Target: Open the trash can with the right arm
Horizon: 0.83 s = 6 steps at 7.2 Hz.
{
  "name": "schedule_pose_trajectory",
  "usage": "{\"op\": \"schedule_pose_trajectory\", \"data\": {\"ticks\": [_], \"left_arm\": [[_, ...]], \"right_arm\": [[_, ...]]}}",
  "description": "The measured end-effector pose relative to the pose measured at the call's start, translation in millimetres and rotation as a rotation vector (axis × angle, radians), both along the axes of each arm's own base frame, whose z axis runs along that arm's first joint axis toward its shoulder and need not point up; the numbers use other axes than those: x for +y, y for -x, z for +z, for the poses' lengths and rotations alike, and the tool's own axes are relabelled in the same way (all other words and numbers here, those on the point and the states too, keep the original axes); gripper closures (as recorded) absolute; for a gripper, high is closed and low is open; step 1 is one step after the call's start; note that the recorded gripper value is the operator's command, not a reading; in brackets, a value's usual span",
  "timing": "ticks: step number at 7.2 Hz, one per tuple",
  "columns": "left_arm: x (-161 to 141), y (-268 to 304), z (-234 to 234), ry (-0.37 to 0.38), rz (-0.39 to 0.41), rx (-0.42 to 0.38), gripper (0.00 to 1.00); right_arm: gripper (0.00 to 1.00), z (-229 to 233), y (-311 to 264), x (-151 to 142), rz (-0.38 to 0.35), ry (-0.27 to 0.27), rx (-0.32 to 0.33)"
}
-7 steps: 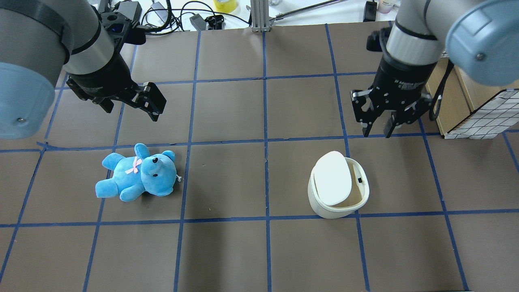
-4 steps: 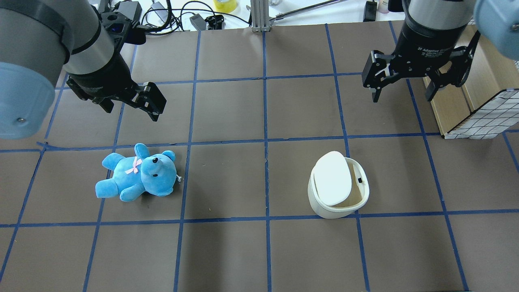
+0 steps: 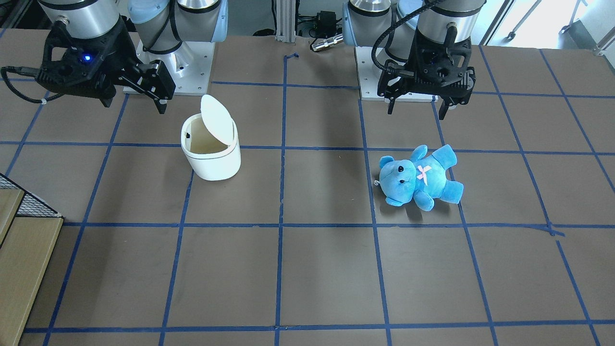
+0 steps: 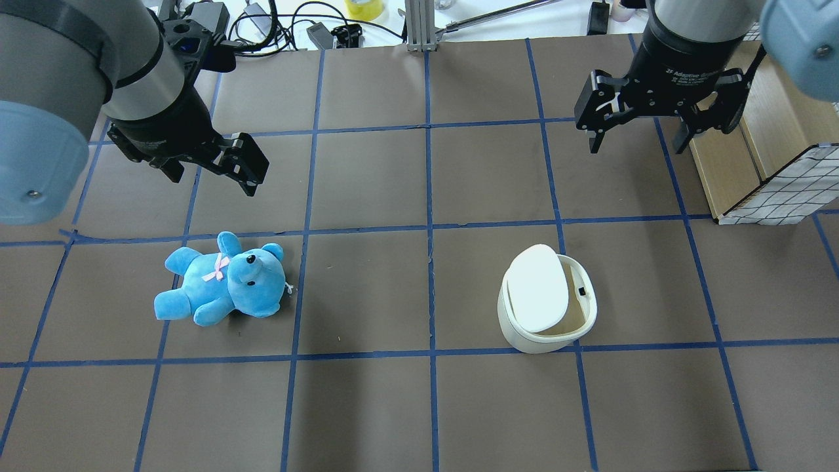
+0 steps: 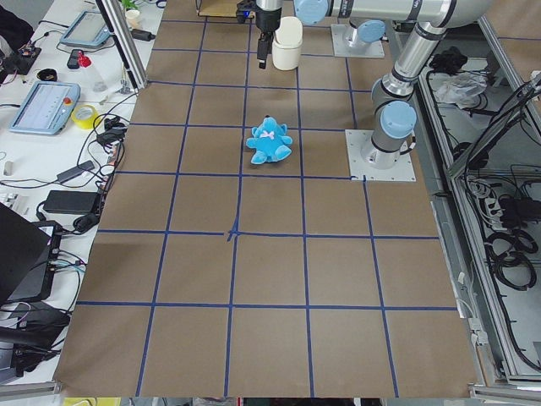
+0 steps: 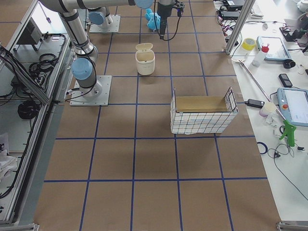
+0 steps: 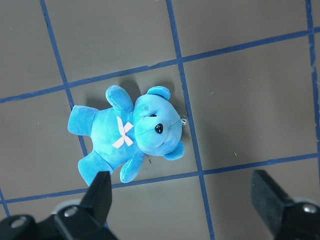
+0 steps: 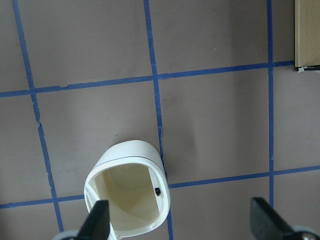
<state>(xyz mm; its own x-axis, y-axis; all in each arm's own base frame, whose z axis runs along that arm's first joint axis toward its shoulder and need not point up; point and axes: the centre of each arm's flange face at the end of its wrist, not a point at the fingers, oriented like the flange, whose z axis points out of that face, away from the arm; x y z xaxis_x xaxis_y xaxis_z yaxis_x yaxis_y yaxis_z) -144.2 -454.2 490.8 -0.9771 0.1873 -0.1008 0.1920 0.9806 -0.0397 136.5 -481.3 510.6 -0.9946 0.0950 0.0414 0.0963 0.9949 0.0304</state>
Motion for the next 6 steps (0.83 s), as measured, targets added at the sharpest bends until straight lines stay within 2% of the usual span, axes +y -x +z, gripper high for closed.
{"op": "schedule_pose_trajectory", "data": {"ticks": [6], "left_arm": [[0.0,0.0,0.0,0.000,0.000,0.000,0.00]], "right_arm": [[0.00,-3.1,-3.0,1.1,0.001,-0.003,-0.024]]}}
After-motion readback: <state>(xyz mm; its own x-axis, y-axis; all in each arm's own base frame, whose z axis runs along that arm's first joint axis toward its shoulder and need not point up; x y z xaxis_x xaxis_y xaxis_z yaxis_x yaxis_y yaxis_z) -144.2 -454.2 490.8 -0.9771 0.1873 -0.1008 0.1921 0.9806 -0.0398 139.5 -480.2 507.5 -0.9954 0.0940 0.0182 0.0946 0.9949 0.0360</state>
